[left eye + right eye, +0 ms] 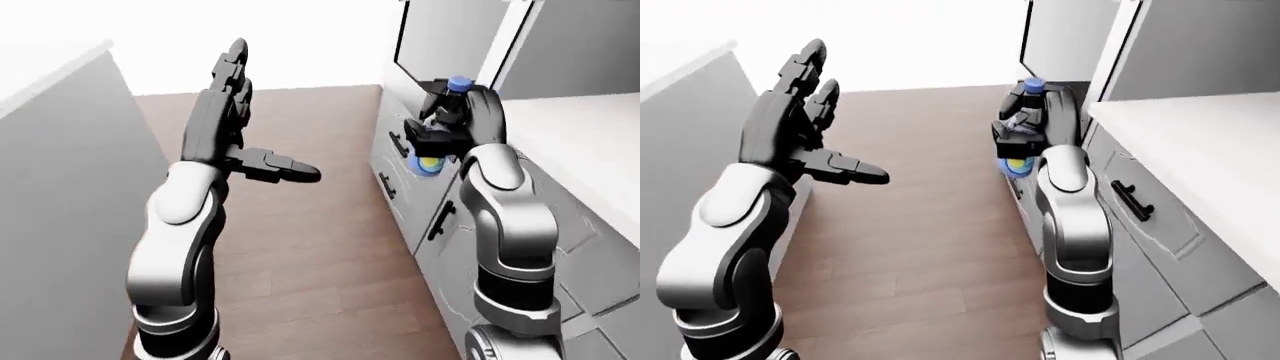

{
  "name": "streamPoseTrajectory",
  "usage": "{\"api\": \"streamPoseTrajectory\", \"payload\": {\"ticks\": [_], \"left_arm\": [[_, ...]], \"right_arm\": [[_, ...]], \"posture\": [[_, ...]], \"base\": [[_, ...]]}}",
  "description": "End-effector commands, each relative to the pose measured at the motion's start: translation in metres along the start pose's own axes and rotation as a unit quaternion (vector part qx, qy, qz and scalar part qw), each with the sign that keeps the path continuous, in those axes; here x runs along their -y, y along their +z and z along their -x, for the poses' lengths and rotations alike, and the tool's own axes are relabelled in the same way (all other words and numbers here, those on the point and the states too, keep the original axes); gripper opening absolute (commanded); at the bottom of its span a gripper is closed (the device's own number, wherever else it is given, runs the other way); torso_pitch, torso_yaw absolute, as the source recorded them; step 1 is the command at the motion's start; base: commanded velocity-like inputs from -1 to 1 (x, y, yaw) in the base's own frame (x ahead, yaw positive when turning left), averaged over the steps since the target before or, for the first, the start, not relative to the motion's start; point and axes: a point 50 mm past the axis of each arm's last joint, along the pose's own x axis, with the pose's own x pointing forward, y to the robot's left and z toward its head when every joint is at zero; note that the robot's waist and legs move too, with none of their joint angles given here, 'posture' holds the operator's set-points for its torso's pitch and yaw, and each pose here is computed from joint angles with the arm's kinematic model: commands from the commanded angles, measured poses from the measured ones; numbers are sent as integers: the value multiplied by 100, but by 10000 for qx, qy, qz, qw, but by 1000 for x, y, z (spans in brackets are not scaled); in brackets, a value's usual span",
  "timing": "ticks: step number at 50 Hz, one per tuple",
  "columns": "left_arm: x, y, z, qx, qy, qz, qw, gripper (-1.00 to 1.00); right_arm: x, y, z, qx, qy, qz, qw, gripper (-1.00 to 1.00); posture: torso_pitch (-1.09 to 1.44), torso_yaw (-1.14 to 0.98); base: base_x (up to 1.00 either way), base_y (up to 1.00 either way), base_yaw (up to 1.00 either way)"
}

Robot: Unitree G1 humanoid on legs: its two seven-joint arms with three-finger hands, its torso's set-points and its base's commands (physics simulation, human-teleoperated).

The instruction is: Move the drinks to the dining counter.

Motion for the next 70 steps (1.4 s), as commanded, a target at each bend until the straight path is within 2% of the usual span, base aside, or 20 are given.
{"api": "streamPoseTrajectory", "payload": {"ticks": [1, 13, 70], "left_arm": [[-5, 18, 1, 473, 153, -81, 9987, 100], [-4, 20, 2, 468, 128, -70, 9988, 100], [-6, 23, 5, 495, 169, -33, 9986, 100]], "right_arm": [[-3, 29, 3, 722, 89, -60, 9973, -100], [-8, 29, 4, 761, 259, 35, 9968, -100], [-8, 29, 8, 757, 337, 57, 9965, -100]], "posture": [[0, 0], [0, 0], [0, 0]], "base": [[0, 0, 100], [0, 0, 100], [0, 0, 100]]}}
